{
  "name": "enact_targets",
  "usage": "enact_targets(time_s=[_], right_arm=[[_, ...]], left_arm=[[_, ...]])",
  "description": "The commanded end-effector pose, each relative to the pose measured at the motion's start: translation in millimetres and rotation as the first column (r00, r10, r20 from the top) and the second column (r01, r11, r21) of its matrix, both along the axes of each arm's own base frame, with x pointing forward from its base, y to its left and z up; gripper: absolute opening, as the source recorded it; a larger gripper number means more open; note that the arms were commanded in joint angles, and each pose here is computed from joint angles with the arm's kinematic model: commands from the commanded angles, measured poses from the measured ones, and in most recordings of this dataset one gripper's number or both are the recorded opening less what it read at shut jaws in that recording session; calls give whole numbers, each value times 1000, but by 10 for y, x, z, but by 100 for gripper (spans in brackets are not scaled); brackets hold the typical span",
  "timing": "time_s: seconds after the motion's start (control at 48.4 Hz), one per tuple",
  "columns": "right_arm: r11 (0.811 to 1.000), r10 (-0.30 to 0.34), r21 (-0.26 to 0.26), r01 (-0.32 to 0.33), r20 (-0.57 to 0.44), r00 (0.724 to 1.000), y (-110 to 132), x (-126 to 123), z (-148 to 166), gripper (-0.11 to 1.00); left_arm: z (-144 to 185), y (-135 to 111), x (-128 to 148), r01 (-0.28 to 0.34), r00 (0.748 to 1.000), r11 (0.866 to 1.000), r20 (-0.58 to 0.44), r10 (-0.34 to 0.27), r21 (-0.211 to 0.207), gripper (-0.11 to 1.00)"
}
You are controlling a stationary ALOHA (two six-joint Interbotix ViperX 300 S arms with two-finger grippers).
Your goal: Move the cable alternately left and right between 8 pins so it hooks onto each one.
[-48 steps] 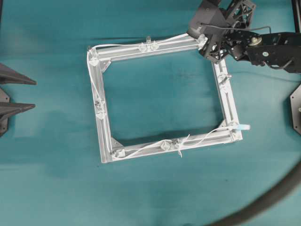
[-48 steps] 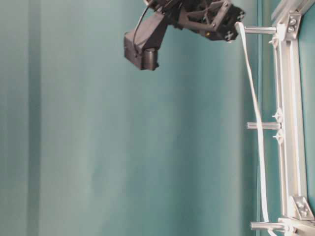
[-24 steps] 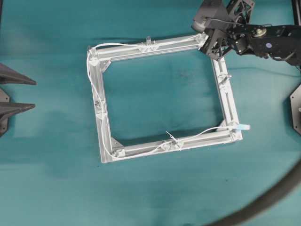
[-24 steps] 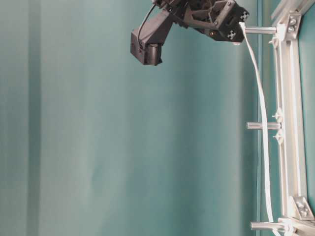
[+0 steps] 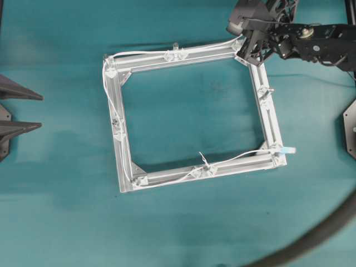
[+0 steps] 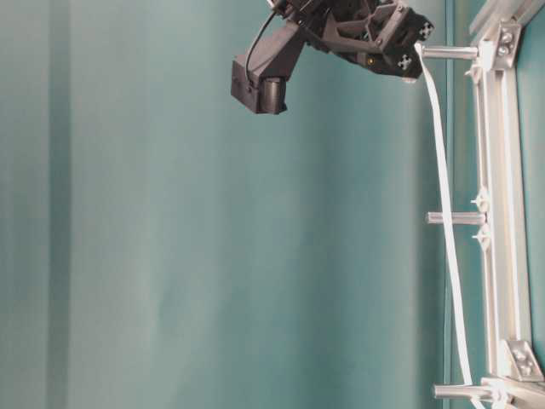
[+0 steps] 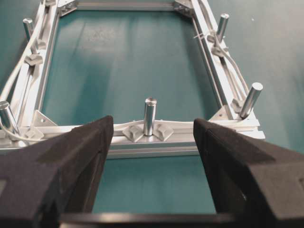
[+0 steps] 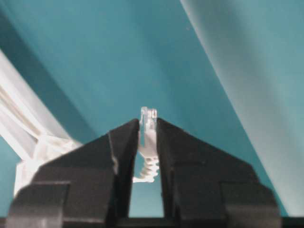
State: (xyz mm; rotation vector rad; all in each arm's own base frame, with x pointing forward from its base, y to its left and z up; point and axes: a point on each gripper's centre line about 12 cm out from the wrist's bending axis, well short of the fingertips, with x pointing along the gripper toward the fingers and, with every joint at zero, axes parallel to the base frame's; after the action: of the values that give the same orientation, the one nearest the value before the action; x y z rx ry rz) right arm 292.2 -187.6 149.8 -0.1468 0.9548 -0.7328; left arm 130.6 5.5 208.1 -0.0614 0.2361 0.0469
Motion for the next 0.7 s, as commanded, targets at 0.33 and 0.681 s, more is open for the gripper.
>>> enact_targets(time_s=[0.33,0.681], right_arm=[[999,-8,32,7,14,1000,18,-72,-42,14],[970,-104,236,60,177,979,265,-192,-163,14]], left_arm=[[39,0,13,2,1000,1000,7,-2,8,69],[38,0,12,2,1000,1000,6,-2,8,69]])
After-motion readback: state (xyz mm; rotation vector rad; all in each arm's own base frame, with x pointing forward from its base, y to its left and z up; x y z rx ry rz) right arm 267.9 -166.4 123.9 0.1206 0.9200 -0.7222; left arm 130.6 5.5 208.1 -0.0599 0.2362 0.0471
